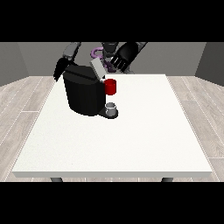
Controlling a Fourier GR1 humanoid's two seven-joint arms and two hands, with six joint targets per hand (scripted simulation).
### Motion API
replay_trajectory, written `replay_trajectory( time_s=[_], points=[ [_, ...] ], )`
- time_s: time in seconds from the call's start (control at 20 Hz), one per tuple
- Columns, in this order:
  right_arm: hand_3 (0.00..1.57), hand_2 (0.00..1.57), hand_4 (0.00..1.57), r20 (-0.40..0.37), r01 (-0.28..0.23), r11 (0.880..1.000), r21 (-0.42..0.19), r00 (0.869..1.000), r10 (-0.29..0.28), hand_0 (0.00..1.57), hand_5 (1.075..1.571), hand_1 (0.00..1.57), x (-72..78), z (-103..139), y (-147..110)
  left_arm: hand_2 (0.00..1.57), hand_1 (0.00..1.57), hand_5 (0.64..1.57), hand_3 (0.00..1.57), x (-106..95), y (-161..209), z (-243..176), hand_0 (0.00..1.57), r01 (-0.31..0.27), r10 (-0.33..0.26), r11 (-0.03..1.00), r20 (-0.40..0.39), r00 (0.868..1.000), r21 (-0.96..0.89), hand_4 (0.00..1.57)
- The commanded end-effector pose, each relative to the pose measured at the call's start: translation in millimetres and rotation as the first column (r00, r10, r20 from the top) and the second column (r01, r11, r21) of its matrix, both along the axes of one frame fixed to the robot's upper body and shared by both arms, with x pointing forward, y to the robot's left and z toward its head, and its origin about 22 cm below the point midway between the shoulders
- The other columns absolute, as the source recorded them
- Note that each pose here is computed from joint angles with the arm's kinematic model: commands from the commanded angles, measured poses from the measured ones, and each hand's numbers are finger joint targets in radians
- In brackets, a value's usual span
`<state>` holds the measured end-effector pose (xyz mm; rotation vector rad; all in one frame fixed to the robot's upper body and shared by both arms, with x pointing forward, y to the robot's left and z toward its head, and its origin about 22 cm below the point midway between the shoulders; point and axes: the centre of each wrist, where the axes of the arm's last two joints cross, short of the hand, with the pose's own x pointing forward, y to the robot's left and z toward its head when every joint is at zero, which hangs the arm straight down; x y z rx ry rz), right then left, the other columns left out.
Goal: Insert the coffee pod into the coffee machine and close the lid
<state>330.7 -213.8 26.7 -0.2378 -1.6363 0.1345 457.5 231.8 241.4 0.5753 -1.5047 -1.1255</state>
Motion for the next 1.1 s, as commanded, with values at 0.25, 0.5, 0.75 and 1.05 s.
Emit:
replay_trajectory(
  time_s=[0.25, 0.5, 0.75, 1.05],
  points=[
    [0.0, 0.0, 0.15, 0.039, -0.007, 1.0, 0.016, 0.999, 0.006, 0.0, 1.571, 0.0, 10.3, 16, -13, 1.29, 1.22, 1.571, 1.24, 2, -1, 25, 1.22, 0.009, -0.01, 1.0, 0.046, 0.999, 0.008, 0.49],
    [0.0, 0.0, 0.0, 0.055, -0.005, 1.0, -0.01, 0.998, 0.006, 0.0, 1.571, 0.0, 8.6, 24, 15, 1.24, 1.17, 1.571, 1.22, 3, 16, 23, 1.17, -0.015, 0.013, 1.0, 0.072, 0.997, 0.021, 0.46],
    [0.0, 0.0, 0.15, 0.05, -0.005, 1.0, -0.009, 0.999, 0.005, 0.0, 1.571, 0.0, 22.4, 36, 1, 1.29, 1.24, 1.571, 1.22, 6, -16, 32, 1.24, -0.008, 0.008, 1.0, 0.034, 0.999, 0.0, 0.43],
    [0.0, 0.0, 0.17, 0.083, 0.025, 1.0, -0.01, 0.996, -0.024, 0.0, 1.571, 0.0, 24.5, 47, -4, 1.23, 1.19, 1.571, 1.19, 5, 8, 33, 1.19, 0.02, -0.02, 1.0, 0.054, 0.998, 0.003, 0.43]
  ],
)
